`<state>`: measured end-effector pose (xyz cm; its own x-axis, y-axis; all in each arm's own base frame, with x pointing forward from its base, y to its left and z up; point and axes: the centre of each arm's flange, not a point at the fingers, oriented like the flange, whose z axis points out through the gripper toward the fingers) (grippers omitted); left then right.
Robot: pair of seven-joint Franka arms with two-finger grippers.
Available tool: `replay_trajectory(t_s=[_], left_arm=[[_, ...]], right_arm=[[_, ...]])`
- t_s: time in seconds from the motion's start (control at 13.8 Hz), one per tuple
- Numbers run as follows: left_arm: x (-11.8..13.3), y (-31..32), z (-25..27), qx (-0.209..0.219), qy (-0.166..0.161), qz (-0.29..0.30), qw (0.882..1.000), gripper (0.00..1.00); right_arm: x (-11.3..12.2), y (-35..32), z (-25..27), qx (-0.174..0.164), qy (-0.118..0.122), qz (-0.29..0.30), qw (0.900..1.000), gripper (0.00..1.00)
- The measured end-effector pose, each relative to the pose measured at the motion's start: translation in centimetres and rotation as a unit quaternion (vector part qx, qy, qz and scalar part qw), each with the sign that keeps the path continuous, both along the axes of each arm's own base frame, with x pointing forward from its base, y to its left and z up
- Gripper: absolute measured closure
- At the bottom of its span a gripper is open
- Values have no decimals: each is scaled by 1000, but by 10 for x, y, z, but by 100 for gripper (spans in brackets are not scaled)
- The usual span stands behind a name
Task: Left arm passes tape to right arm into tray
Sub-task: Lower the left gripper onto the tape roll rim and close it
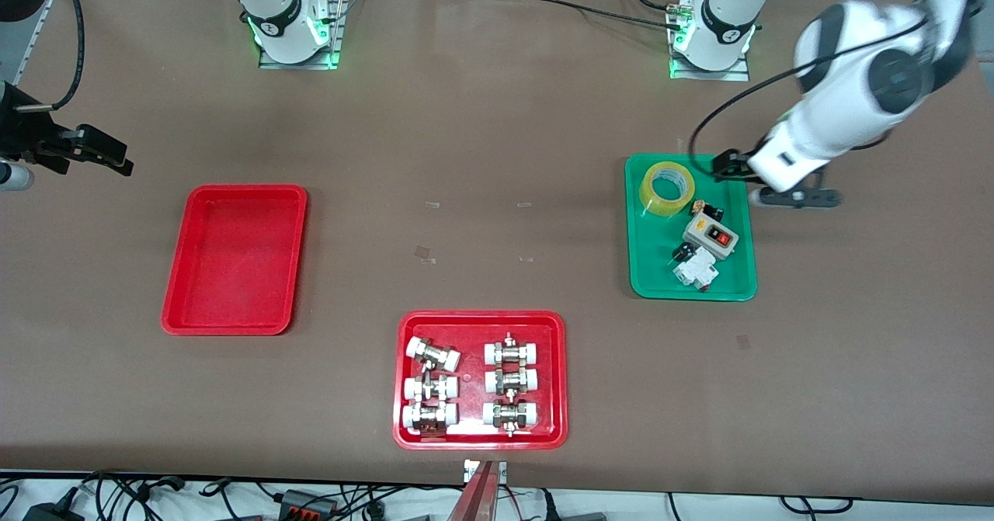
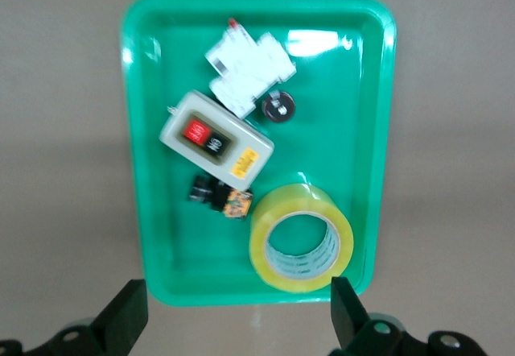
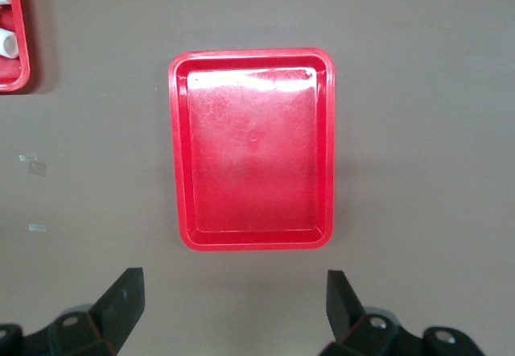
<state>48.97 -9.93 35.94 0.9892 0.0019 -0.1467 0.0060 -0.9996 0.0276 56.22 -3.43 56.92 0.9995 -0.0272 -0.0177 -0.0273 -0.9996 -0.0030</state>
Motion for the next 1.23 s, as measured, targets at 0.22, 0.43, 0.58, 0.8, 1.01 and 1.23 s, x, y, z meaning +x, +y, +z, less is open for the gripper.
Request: replay_trajectory(t_s=[0.22,0.43,0.58,0.8,1.01,1.23], left_arm=[[-22,-22,-60,1,14,2,1000,0],[-43,-19,-106,-2,18,6,1000,0],[-52,-17,-126,-4,23,8,1000,0],[-63,-13,-148,-7,28,12,1000,2],[-70,-11,-161,-7,36,14,999,33],[-70,-10,-164,-8,38,17,999,49]], right_arm=[[2,0,-5,0,4,0,1000,0],[2,0,-5,0,4,0,1000,0],[2,0,-4,0,4,0,1000,0],[2,0,-3,0,3,0,1000,0],[1,1,-1,0,1,3,1000,0],[1,2,-1,0,1,15,1000,0]])
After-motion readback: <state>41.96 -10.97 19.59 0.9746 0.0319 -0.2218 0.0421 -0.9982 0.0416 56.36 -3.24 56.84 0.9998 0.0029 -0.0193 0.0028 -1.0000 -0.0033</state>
